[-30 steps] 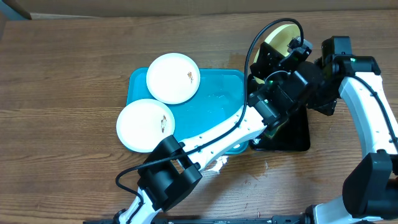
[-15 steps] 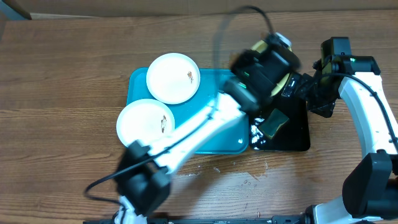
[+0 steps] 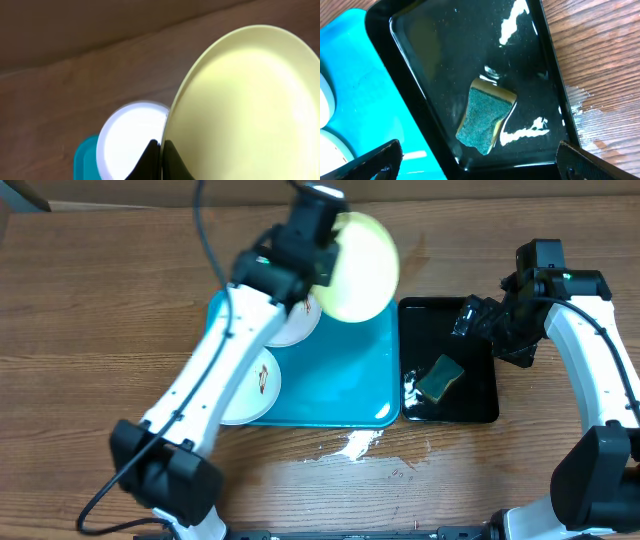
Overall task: Clean dirty plates on tray and stack at the side
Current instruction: 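Carry the yellow plate left across the teal tray with the left gripper, then set the yellow plate down left of the teal tray and release, then move the left gripper to the upper white plate and pinch its rim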
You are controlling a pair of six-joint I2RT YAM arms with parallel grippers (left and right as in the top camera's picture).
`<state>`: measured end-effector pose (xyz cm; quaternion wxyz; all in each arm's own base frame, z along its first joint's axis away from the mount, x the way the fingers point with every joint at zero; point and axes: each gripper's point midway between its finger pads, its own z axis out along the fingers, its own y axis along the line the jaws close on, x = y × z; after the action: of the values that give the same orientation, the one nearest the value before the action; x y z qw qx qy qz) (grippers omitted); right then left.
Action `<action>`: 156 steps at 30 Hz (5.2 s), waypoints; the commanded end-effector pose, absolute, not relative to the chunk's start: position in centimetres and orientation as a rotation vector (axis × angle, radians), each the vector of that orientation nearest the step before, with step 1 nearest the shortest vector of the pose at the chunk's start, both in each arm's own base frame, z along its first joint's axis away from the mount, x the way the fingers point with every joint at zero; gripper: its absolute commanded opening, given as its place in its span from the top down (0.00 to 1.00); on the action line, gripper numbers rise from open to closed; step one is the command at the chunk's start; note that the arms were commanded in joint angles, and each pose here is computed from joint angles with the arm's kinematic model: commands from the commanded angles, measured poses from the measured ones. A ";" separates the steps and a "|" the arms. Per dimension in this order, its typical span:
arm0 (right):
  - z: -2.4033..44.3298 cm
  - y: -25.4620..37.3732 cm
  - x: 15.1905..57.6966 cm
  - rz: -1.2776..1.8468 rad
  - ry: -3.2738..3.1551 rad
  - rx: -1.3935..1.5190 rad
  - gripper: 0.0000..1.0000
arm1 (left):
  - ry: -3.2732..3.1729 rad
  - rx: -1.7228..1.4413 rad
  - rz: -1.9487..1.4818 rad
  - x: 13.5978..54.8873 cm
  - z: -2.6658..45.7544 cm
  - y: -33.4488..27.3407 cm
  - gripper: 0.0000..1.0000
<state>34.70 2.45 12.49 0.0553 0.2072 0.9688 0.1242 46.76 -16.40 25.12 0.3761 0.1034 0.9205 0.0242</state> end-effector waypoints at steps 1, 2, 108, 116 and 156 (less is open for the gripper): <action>14.1 2.5 35.4 0.392 2.890 0.591 0.00 | 2.385 0.044 -0.085 46.2 27.6 -11.1 0.96; 14.1 2.5 35.3 0.392 2.890 0.591 0.00 | 2.425 -0.015 -0.105 46.0 26.9 -9.3 0.96; 14.1 2.5 35.4 0.391 2.890 0.591 0.00 | 3.043 -0.395 -0.204 31.6 3.6 4.9 0.86; 14.1 2.5 35.4 0.391 2.890 0.591 0.00 | 3.042 -0.357 -0.362 31.6 3.9 2.5 0.89; 14.1 2.5 35.4 0.391 2.890 0.591 0.00 | 2.484 0.064 -0.168 52.5 6.4 -3.8 0.45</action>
<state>34.79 2.45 12.51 0.0577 0.2031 0.9695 0.1243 52.23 -4.02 8.24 0.3309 0.0168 0.9405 -0.0759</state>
